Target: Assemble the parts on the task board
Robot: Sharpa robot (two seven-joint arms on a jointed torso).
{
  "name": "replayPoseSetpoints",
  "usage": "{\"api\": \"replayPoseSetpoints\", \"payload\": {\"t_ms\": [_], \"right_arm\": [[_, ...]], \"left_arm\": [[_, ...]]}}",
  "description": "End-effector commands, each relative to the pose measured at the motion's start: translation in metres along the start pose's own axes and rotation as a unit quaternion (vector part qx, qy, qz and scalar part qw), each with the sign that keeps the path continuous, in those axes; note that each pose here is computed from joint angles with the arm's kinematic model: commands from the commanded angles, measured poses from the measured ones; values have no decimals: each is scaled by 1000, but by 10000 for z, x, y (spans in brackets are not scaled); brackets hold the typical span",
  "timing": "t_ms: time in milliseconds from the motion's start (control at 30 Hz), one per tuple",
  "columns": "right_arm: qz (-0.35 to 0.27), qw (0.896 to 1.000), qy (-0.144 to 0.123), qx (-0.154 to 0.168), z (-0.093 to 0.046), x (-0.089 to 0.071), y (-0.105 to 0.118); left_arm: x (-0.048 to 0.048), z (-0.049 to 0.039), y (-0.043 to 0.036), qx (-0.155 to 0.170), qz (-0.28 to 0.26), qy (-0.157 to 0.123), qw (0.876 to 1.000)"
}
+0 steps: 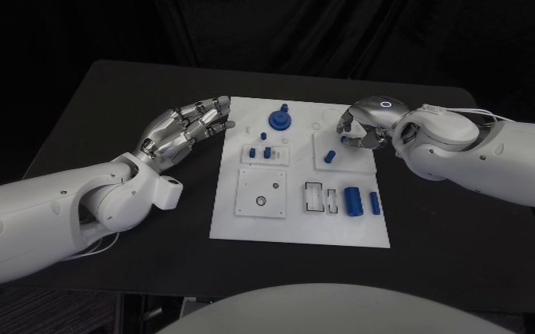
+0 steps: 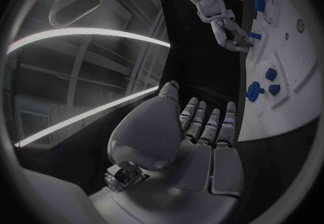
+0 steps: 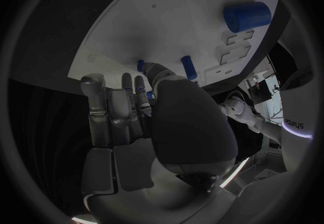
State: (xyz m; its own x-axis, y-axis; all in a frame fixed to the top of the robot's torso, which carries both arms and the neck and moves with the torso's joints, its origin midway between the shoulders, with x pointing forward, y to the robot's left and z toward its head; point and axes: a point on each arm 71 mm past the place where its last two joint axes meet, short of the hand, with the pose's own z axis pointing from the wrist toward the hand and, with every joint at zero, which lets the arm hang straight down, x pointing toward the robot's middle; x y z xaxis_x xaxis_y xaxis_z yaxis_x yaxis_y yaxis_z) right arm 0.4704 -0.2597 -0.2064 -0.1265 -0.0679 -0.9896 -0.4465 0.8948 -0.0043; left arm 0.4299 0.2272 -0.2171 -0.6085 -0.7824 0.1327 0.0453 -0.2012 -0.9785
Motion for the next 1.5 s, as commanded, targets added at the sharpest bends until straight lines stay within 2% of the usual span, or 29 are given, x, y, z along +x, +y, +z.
{"api": "replayPoseSetpoints", "payload": {"t_ms": [33, 800, 1233, 1500], "right_arm": [[4, 1000, -8, -1, 1, 1, 2], [15, 1000, 10, 2, 3, 124, 12], [18, 1000, 5, 0, 13, 137, 20], [21, 1000, -16, -4, 15, 108, 24]], "left_arm": [[5, -16, -111, 82, -7, 5, 997], [-3, -18, -84, 74, -7, 5, 997], [-6, -22, -64, 67, -8, 5, 998], [-11, -33, -36, 62, -8, 3, 998]]}}
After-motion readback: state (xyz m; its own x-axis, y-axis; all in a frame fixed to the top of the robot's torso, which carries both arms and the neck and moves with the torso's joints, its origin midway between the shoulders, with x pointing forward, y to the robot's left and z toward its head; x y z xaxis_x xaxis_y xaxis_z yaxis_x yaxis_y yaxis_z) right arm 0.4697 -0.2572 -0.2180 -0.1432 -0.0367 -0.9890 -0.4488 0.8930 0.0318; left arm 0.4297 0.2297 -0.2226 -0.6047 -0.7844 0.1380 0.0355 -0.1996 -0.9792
